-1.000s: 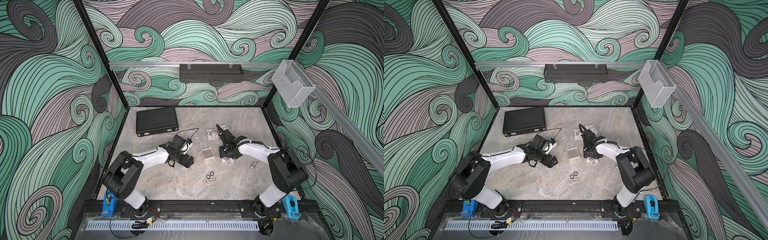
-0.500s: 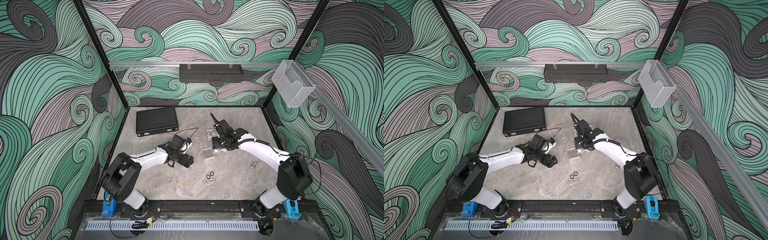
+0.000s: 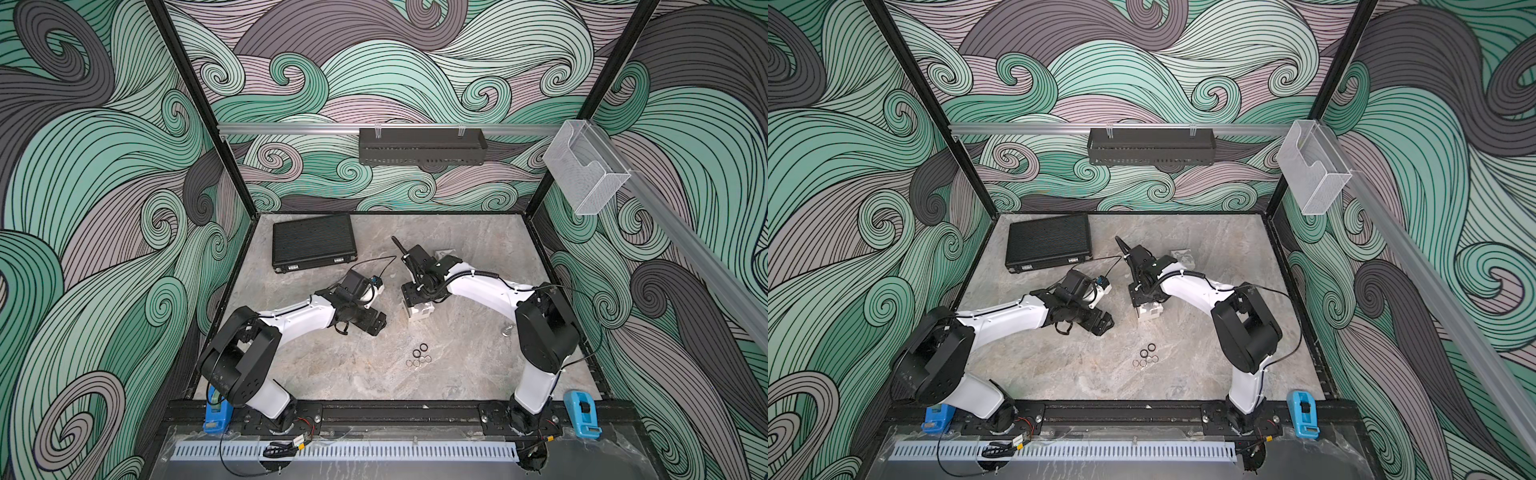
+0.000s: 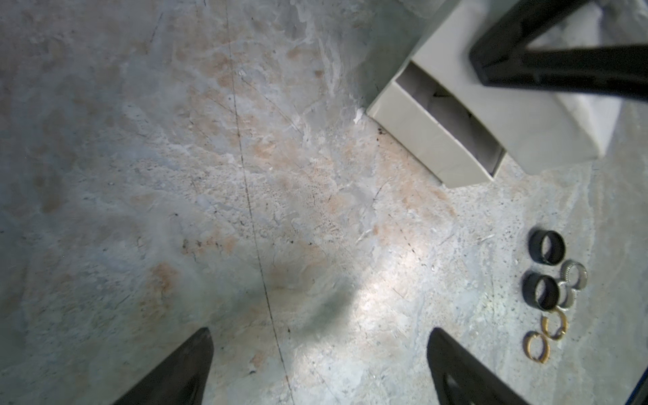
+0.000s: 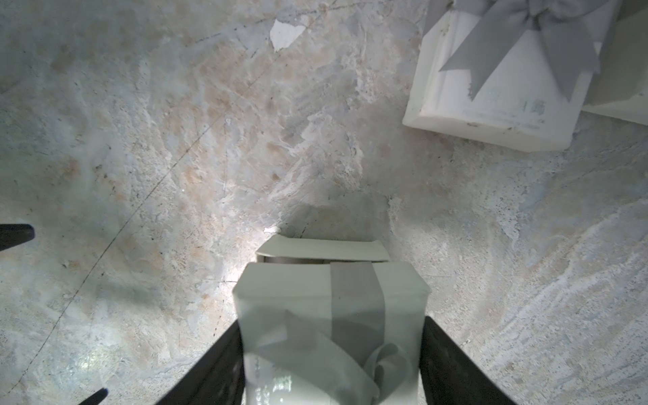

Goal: Take the rings out of the lift-off lid box
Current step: Close the lid on the jewelry box.

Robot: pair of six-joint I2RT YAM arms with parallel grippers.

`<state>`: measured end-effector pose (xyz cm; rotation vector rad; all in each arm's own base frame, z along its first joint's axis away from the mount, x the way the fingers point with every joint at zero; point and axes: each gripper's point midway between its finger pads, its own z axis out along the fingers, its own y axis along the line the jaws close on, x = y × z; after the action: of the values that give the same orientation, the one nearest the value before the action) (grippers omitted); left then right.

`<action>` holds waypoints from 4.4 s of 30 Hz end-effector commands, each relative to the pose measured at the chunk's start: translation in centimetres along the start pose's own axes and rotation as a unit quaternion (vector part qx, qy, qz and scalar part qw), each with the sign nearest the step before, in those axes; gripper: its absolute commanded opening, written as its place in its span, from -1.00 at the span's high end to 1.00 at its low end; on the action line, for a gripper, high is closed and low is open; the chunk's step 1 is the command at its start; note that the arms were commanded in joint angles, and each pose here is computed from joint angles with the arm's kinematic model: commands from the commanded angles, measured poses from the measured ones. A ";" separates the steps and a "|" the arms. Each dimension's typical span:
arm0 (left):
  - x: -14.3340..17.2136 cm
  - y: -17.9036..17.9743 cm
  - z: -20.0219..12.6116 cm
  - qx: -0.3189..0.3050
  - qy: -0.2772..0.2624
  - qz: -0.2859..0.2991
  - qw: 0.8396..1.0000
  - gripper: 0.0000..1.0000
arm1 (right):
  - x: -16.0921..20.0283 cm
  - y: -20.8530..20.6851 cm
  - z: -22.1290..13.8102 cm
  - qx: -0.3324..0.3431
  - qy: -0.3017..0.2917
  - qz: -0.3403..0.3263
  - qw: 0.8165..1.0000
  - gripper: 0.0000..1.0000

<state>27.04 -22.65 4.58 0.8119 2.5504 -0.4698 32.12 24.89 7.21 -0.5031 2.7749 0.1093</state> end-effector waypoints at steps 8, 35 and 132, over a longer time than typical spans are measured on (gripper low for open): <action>0.2 0.4 -0.6 -0.006 -0.001 0.000 1.000 -0.93 | -0.1 0.3 0.1 0.012 0.006 -0.007 1.000 -0.49; 0.5 0.5 -0.6 -0.006 -0.002 -0.002 1.000 -0.93 | 0.0 0.5 1.4 0.023 0.013 -0.002 1.000 -0.58; -9.0 -2.6 4.6 0.034 0.030 0.036 0.998 -0.93 | 4.9 -5.2 2.4 -0.069 0.007 0.102 0.992 -1.00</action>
<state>32.77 -30.07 4.66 0.9573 2.5795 -0.4901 30.38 19.35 3.79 -0.2499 2.8150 0.4149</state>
